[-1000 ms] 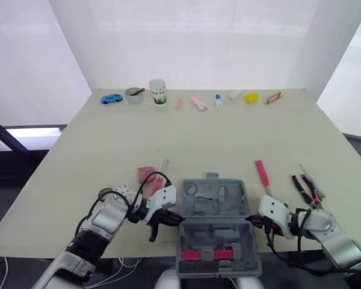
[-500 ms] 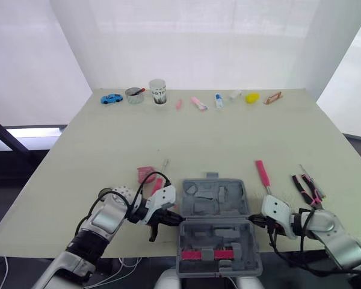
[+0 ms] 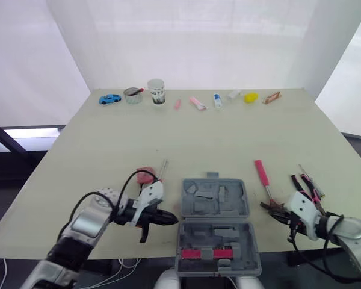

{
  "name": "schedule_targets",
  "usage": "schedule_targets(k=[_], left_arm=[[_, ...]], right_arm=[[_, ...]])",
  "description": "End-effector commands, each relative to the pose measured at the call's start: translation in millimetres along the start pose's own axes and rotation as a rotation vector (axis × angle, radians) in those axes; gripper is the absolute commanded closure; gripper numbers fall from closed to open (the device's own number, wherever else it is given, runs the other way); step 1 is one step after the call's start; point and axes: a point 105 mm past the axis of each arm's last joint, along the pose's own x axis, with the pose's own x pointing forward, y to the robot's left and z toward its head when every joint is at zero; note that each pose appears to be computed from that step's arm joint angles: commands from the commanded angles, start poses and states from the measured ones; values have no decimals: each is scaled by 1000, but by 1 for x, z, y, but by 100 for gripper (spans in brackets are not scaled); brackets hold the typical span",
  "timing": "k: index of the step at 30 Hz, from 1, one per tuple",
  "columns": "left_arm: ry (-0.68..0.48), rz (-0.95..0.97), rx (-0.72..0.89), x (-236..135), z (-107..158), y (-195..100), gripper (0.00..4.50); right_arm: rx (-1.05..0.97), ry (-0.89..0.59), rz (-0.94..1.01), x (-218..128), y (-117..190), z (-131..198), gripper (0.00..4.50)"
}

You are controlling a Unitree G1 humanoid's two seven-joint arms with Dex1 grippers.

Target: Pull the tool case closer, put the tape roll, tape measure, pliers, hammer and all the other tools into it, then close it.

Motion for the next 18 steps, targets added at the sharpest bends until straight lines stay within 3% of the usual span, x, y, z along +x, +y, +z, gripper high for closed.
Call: schedule_targets(k=[1, 5, 10, 13, 14, 16, 18], left_arm=[[-160, 76, 0, -18, 21, -3, 441], [-233, 242, -40, -40, 12, 2, 441], [-336, 421, -125, -73, -5, 1, 293], [-393, 505, -166, -93, -16, -5, 133], [-398, 549, -177, -100, -22, -6, 106], [-402, 620, -195, -113, -33, -10, 12], [-398, 683, -214, -124, -45, -16, 0]], right_arm=[[65, -212, -95, -19, -10, 23, 450], [166, -338, -189, -39, -16, 22, 450], [244, -332, -302, -68, -26, 0, 450], [271, -321, -362, -88, -30, -14, 306], [275, -312, -376, -95, -30, -19, 278], [284, -296, -405, -107, -31, -28, 177], [292, -278, -436, -119, -30, -37, 90]])
